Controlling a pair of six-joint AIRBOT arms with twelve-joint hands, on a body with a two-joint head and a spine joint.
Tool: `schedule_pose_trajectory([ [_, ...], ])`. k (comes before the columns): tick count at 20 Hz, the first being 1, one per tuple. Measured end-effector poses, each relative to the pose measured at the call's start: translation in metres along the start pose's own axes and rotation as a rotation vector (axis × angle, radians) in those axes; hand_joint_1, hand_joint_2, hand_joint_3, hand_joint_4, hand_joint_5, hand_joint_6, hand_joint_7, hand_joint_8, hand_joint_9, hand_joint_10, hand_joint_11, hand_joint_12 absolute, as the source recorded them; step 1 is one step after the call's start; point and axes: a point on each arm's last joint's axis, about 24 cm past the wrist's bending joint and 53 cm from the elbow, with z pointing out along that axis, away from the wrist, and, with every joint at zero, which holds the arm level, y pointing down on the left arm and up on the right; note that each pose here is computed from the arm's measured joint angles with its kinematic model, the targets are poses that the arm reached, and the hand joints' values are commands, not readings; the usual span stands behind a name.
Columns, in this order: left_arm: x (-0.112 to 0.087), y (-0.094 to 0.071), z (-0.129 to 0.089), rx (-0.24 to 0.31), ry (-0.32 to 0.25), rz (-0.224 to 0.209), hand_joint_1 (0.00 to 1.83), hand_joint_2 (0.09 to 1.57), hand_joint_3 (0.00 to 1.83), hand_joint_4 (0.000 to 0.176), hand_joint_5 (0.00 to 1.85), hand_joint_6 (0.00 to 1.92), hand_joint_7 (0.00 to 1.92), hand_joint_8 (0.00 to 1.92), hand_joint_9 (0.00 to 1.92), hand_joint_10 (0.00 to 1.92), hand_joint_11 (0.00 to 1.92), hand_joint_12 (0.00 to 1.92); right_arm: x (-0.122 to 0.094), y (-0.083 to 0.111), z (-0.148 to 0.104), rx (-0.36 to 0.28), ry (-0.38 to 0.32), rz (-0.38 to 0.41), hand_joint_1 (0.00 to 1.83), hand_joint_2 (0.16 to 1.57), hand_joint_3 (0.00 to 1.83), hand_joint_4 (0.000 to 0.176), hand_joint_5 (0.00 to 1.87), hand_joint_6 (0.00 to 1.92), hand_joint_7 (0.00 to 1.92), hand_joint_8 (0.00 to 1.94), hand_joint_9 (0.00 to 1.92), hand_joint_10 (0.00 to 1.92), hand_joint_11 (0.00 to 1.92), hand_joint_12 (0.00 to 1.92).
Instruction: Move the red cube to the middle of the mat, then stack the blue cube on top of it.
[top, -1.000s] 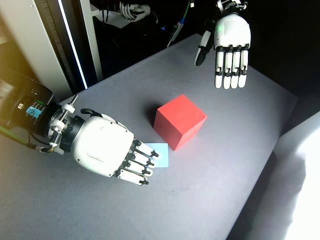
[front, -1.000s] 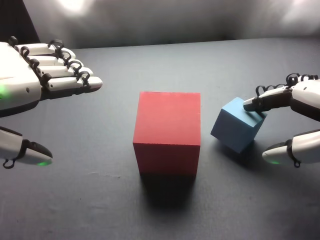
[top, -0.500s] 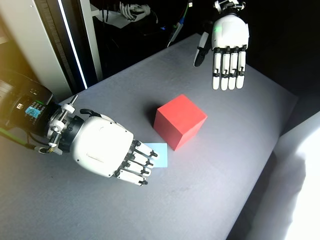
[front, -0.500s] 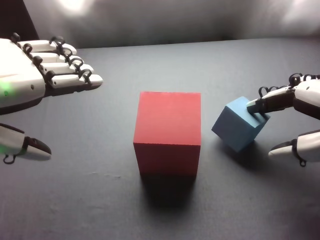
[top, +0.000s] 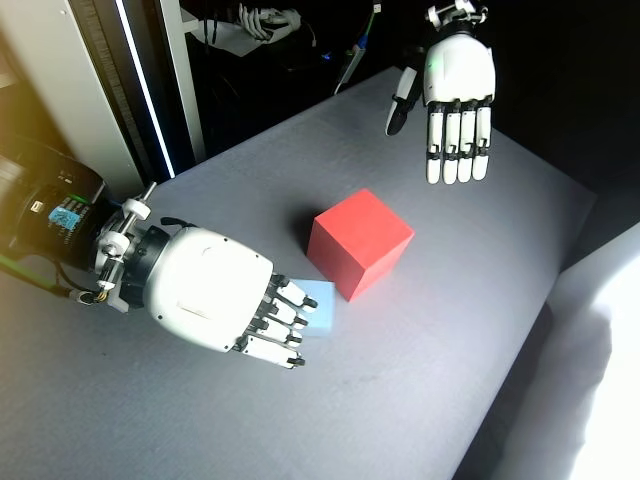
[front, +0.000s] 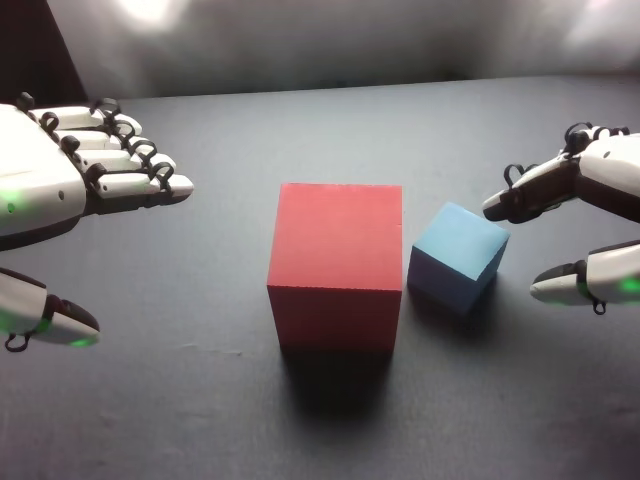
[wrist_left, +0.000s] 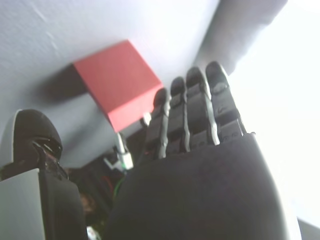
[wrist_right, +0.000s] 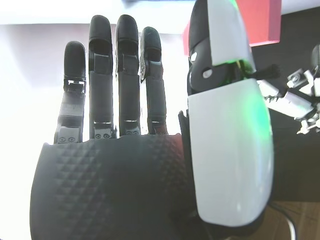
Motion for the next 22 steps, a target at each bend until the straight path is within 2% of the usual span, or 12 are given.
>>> schedule_pose_trajectory([
  [4, -0.001, 0.0, 0.0, -0.002, -0.006, -0.007, 0.54, 1.05, 0.0, 0.0, 0.05, 0.01, 0.06, 0.0, 0.05, 0.0, 0.01, 0.07, -0.009, 0.007, 0.003, -0.018, -0.022, -0.001, 1.16, 0.98, 0.0, 0.0, 0.83, 0.01, 0.91, 0.01, 0.85, 0.04, 0.18, 1.21],
  [5, -0.001, 0.001, 0.0, -0.002, -0.006, -0.008, 0.51, 1.05, 0.0, 0.0, 0.07, 0.01, 0.09, 0.0, 0.08, 0.0, 0.0, 0.16, -0.015, 0.01, 0.006, -0.028, -0.035, -0.001, 1.15, 0.99, 0.0, 0.0, 0.82, 0.0, 0.9, 0.0, 0.84, 0.04, 0.17, 1.22],
  [8, -0.002, 0.001, 0.0, -0.004, -0.006, -0.01, 0.53, 1.04, 0.0, 0.0, 0.08, 0.0, 0.11, 0.0, 0.11, 0.01, 0.0, 0.2, -0.024, 0.025, 0.017, -0.076, -0.055, -0.034, 1.16, 0.96, 0.0, 0.0, 0.83, 0.0, 0.92, 0.01, 0.86, 0.04, 0.2, 1.19],
  [9, -0.002, 0.001, 0.0, -0.003, -0.007, -0.011, 0.53, 1.05, 0.0, 0.0, 0.08, 0.0, 0.09, 0.0, 0.08, 0.0, 0.0, 0.14, -0.022, 0.027, 0.021, -0.086, -0.052, -0.04, 1.16, 0.96, 0.0, 0.0, 0.83, 0.0, 0.92, 0.0, 0.87, 0.03, 0.2, 1.18],
  [13, -0.001, 0.001, 0.0, -0.005, -0.006, -0.011, 0.5, 1.05, 0.0, 0.0, 0.07, 0.0, 0.1, 0.0, 0.09, 0.0, 0.0, 0.18, -0.002, 0.019, 0.036, -0.078, 0.019, -0.098, 1.14, 0.98, 0.0, 0.0, 0.8, 0.0, 0.89, 0.0, 0.83, 0.01, 0.14, 1.24],
  [14, -0.002, 0.001, 0.0, -0.004, -0.007, -0.014, 0.5, 1.05, 0.0, 0.0, 0.04, 0.0, 0.06, 0.0, 0.05, 0.0, 0.0, 0.09, 0.001, 0.02, 0.037, -0.082, 0.027, -0.102, 1.14, 0.98, 0.0, 0.0, 0.79, 0.0, 0.88, 0.0, 0.83, 0.0, 0.14, 1.25],
  [17, -0.002, 0.001, 0.0, -0.005, -0.008, -0.015, 0.52, 1.03, 0.0, 0.0, 0.07, 0.0, 0.11, 0.0, 0.12, 0.01, 0.0, 0.2, 0.002, 0.02, 0.042, -0.088, 0.025, -0.106, 1.13, 1.0, 0.0, 0.0, 0.76, 0.0, 0.86, 0.0, 0.82, 0.0, 0.14, 1.22],
  [22, -0.002, 0.001, 0.0, -0.006, -0.007, -0.016, 0.53, 1.02, 0.0, 0.0, 0.09, 0.0, 0.12, 0.01, 0.12, 0.0, 0.0, 0.25, 0.004, 0.026, 0.052, -0.128, 0.018, -0.157, 1.12, 1.0, 0.0, 0.0, 0.73, 0.0, 0.82, 0.0, 0.78, 0.0, 0.11, 1.26],
])
